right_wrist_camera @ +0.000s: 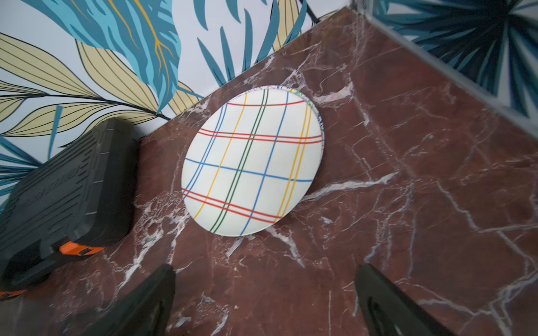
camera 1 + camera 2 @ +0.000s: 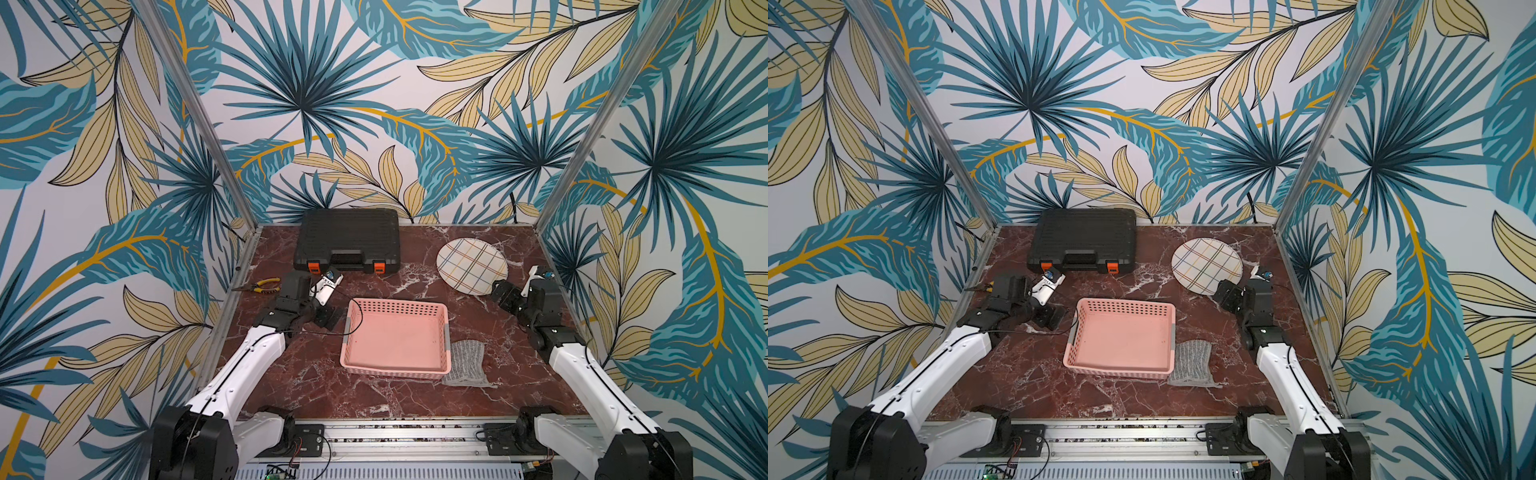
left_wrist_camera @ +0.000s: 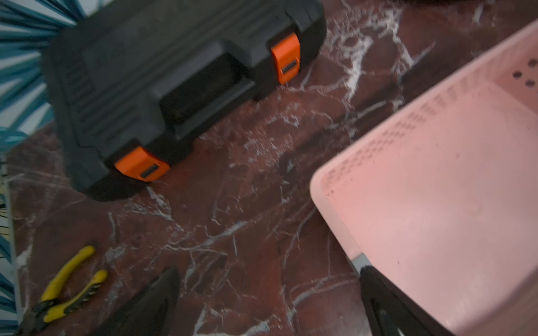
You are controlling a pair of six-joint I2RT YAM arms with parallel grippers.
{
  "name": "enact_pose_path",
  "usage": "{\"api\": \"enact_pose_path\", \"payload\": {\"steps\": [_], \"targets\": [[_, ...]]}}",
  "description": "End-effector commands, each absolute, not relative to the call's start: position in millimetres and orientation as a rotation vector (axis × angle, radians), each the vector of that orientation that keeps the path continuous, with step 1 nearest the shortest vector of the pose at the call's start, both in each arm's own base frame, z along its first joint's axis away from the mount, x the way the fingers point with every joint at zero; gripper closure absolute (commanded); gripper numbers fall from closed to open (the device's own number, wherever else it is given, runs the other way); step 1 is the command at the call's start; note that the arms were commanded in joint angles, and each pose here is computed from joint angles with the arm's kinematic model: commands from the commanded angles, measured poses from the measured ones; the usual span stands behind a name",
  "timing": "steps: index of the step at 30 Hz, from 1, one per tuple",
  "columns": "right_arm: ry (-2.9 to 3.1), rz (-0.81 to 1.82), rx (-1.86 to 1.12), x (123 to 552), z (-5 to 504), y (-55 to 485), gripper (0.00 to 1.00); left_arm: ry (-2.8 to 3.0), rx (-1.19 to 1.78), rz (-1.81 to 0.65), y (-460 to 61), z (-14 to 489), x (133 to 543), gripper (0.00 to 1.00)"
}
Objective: Wipe the wet plate dry
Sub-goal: Reset both arms
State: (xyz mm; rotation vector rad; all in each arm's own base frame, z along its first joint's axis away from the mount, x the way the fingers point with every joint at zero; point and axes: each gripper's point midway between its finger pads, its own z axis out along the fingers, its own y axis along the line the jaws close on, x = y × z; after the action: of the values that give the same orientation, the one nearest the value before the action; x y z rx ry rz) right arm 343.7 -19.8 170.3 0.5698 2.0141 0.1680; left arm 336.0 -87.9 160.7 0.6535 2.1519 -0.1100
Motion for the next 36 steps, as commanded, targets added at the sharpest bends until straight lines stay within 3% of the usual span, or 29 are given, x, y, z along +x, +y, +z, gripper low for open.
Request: {"api": "enact_pose_path", "payload": {"steps": [1,11,14,26,36], "targets": [[1.934,-0.001,0.500,347.5,178.2,-36.7,0.00,2.018,0.456,-0.109,-72.5,172.6,368.5,0.00],[1.830,-0.128,0.344,352.4,175.6,-41.3,0.01,1.790,0.335,-0.055,-54.7,133.9,388.8,0.00],[1.794,-0.162,0.320,355.7,169.7,-44.0,0.00,1.827,0.159,0.013,-25.5,114.2,400.7,0.00],[1.850,-0.163,0.198,393.3,108.5,-31.1,0.00,1.853,0.124,0.030,-19.1,114.3,402.5,0.00],[1.843,-0.162,0.191,393.8,111.4,-30.5,0.00,1.853,0.123,0.031,-19.4,114.6,402.7,0.00]]}}
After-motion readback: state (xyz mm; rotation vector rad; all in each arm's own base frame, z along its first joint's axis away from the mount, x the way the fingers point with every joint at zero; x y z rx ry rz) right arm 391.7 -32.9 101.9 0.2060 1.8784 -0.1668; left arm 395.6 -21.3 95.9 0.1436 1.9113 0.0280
